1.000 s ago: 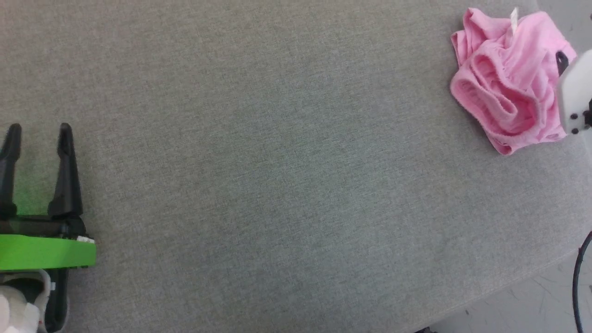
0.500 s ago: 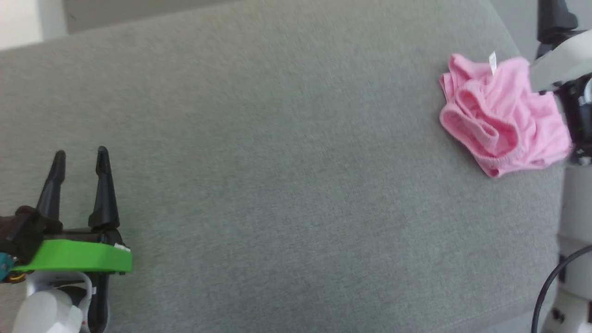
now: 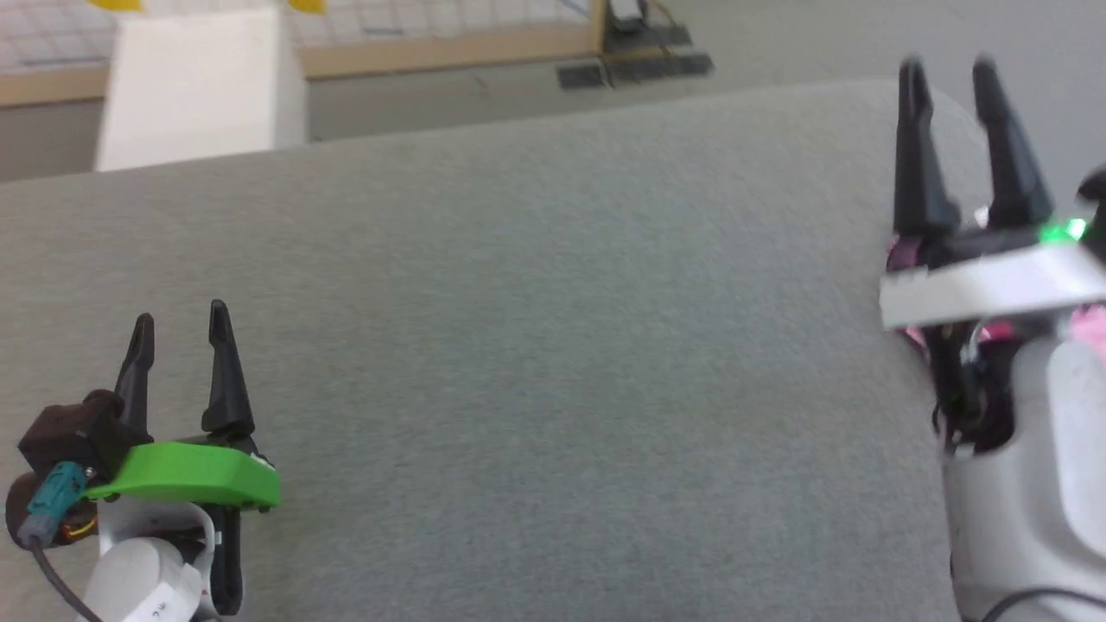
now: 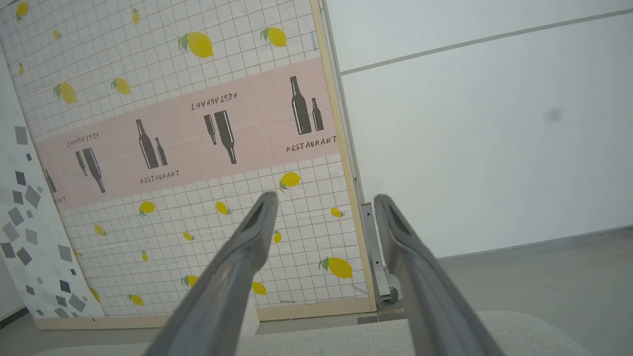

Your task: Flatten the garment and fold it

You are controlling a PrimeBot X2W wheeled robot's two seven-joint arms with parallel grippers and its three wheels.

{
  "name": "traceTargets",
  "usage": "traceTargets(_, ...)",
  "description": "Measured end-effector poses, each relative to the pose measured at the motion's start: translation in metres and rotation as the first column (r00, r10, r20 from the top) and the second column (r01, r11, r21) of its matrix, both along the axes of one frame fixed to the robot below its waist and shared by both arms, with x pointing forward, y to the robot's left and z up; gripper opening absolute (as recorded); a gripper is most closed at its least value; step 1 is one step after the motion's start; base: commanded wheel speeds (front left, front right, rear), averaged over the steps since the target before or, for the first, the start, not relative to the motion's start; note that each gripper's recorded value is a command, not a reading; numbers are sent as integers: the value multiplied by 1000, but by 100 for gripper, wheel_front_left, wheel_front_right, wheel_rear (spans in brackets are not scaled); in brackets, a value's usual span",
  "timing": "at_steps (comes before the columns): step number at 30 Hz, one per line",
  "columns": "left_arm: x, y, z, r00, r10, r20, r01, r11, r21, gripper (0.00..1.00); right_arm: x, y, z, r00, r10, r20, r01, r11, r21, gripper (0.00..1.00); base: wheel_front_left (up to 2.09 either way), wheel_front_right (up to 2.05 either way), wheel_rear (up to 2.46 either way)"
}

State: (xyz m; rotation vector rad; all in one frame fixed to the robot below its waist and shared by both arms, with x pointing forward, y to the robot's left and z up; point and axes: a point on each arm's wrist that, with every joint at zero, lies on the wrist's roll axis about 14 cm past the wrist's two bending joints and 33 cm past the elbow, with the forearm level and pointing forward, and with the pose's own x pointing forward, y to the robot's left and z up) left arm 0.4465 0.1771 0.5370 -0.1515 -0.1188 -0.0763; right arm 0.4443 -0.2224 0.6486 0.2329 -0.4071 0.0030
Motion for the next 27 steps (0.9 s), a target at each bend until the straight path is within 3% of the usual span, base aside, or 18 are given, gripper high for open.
traceTargets(4,-12,14,8,999,51,17,-50,999,-10,100,-6,12,-23,1000,23,-20,-23,999,34,100,0,0,0)
traceTargets(14,-40,45,16,990,140,32,-140,990,-13,100,-23,55,-77,983,112,-144,-115,993,-13,100,0,0,0)
traceTargets(27,-54,38,-3,992,127,-13,-127,992,3,100,-49,61,-124,955,124,-271,-135,991,-23,100,0,0,0)
